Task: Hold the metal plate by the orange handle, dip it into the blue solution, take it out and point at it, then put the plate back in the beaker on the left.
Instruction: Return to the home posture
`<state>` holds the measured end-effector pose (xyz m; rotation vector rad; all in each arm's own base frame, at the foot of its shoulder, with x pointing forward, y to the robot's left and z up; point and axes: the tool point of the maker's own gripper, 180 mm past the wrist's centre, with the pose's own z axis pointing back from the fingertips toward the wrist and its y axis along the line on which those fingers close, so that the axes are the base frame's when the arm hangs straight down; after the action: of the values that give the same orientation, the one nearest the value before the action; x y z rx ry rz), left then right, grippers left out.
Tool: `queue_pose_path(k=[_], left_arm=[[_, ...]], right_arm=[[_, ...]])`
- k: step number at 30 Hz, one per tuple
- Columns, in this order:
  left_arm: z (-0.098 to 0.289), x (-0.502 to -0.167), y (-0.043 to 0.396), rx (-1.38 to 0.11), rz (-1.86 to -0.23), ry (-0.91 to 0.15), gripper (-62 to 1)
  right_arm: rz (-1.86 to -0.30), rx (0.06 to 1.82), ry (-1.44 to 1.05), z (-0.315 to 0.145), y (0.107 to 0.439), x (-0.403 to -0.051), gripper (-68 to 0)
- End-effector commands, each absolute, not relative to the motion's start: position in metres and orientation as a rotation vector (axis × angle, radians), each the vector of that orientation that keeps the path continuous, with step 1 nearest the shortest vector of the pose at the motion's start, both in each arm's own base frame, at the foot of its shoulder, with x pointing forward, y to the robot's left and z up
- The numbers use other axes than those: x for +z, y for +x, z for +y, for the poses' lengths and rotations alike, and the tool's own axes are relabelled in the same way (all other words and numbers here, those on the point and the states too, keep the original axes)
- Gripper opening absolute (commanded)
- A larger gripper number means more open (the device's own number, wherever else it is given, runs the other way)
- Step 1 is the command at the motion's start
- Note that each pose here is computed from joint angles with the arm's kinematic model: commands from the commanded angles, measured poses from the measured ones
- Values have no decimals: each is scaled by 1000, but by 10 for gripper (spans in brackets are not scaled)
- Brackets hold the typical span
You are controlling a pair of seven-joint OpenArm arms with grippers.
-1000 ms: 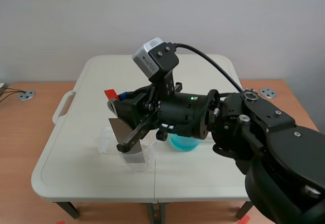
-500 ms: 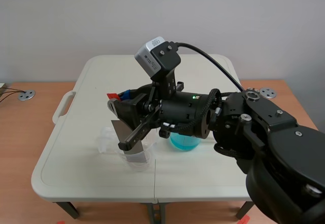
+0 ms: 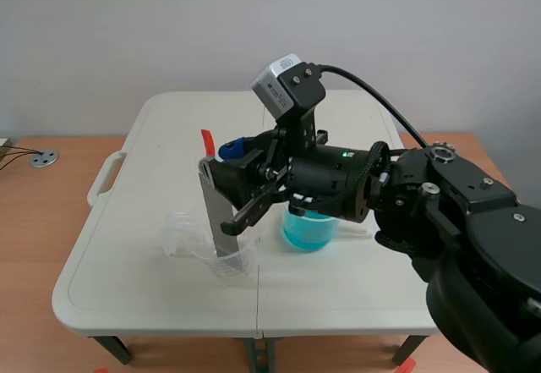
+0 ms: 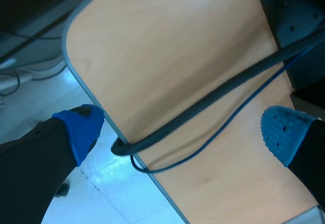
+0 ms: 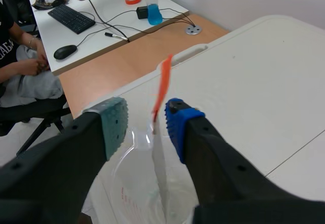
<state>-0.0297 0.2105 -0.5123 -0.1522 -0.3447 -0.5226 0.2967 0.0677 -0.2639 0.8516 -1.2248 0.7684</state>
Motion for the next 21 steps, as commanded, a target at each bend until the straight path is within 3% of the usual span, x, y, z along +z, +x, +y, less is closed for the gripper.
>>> queue_pose_path(k=[1,9,21], left_arm=[[209,-512,-23,-518,-364,-153,14],[208,-512,-11,-520,-391,-149,14],[216,-513,-12,-505,-369,-122,14]], right_arm=[[-1260,770,866,68,300,-253,-441],[-1258,772,863,66,301,-253,-438],[-1264,769,859,58,301,-254,-124]])
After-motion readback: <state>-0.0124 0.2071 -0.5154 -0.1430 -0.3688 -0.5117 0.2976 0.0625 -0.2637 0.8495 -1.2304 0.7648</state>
